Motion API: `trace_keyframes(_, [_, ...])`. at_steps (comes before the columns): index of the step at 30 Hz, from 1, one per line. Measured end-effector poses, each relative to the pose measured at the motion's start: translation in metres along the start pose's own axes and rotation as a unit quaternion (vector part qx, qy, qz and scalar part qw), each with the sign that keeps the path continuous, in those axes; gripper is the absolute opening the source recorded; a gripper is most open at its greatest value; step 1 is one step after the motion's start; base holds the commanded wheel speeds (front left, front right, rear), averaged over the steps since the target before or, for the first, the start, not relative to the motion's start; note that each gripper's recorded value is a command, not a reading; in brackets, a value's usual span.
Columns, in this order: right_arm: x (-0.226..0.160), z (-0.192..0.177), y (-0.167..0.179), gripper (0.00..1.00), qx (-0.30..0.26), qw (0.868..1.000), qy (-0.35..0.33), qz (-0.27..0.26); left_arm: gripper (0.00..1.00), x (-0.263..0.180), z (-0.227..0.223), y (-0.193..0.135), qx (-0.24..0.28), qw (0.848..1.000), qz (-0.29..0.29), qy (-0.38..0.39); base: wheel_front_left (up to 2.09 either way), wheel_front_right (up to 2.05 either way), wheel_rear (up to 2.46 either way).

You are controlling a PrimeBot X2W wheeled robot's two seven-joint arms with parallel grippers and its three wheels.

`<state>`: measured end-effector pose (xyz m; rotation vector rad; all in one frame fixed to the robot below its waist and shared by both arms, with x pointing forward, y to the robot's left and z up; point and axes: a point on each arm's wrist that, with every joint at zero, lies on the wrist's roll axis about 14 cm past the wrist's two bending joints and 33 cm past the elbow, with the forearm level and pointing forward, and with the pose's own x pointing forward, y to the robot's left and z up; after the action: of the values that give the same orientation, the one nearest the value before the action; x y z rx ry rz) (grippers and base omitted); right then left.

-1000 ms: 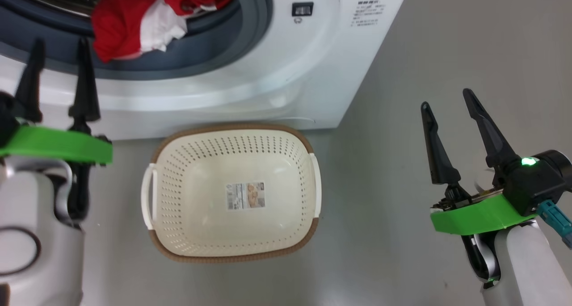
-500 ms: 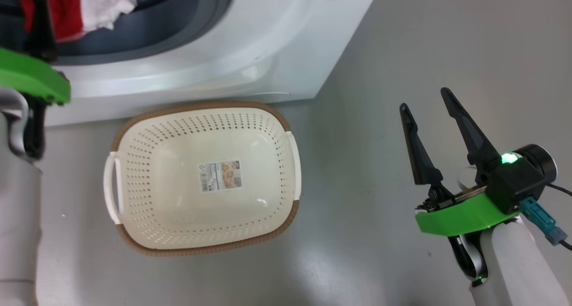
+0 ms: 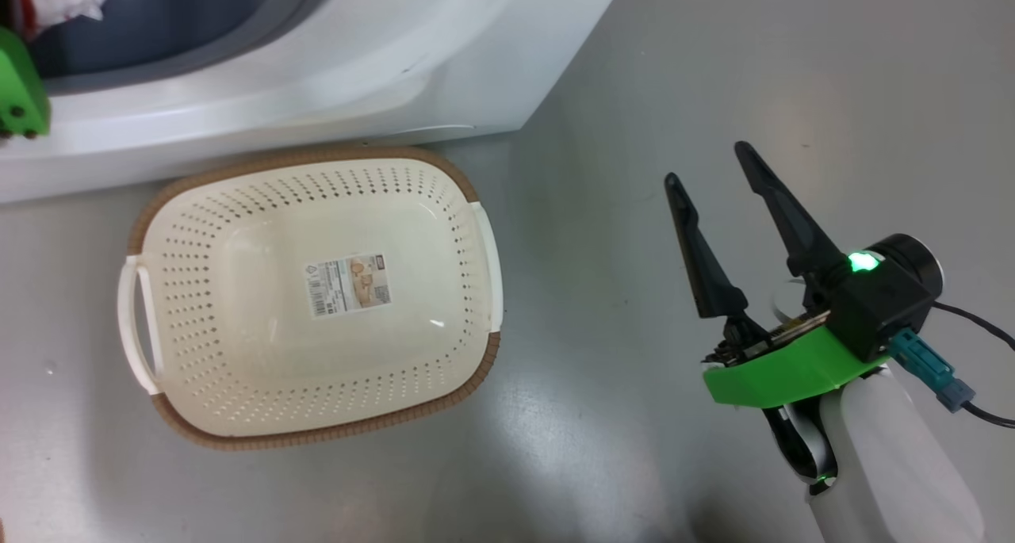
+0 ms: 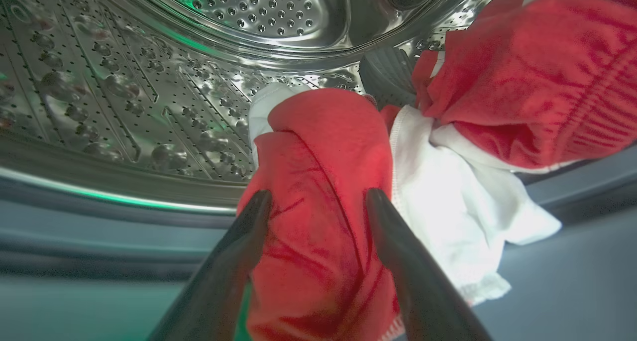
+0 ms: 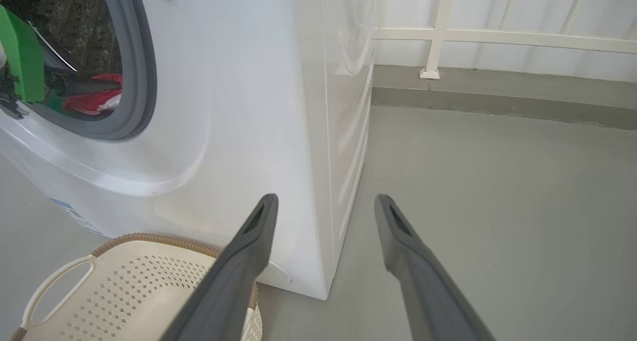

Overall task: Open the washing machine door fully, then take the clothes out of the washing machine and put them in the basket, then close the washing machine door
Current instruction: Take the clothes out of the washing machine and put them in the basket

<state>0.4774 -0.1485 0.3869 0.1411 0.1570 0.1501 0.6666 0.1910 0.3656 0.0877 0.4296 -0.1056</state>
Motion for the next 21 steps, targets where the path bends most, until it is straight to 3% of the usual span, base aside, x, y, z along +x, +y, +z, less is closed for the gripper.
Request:
trace_keyframes(9, [-0.001, -0.009, 0.002, 1.00, 0.005, 1.000, 0.013, 0.004, 1.00, 0.013, -0.014, 0.001, 0.044, 0.997, 0.009, 0.058, 0.00, 0.00, 0.00])
trace_keyframes(10, [-0.001, -0.009, 0.002, 1.00, 0.007, 1.000, 0.014, 0.004, 0.75, 0.014, -0.014, 0.002, 0.046, 0.997, 0.011, 0.061, 0.00, 0.00, 0.00])
trace_keyframes(11, [-0.001, -0.009, 0.001, 1.00, 0.010, 1.000, 0.013, 0.002, 0.28, 0.014, -0.014, 0.002, 0.046, 0.997, 0.012, 0.065, 0.00, 0.00, 0.00])
trace_keyframes(12, [0.000, -0.007, 0.000, 1.00, 0.014, 1.000, 0.011, 0.001, 0.00, 0.015, -0.015, 0.002, 0.047, 0.996, 0.012, 0.068, 0.00, 0.00, 0.00])
trace_keyframes(21, [0.001, 0.000, 0.000, 1.00, 0.014, 1.000, 0.001, 0.001, 0.00, 0.012, -0.006, 0.003, 0.007, 0.999, 0.013, 0.049, 0.00, 0.00, 0.00])
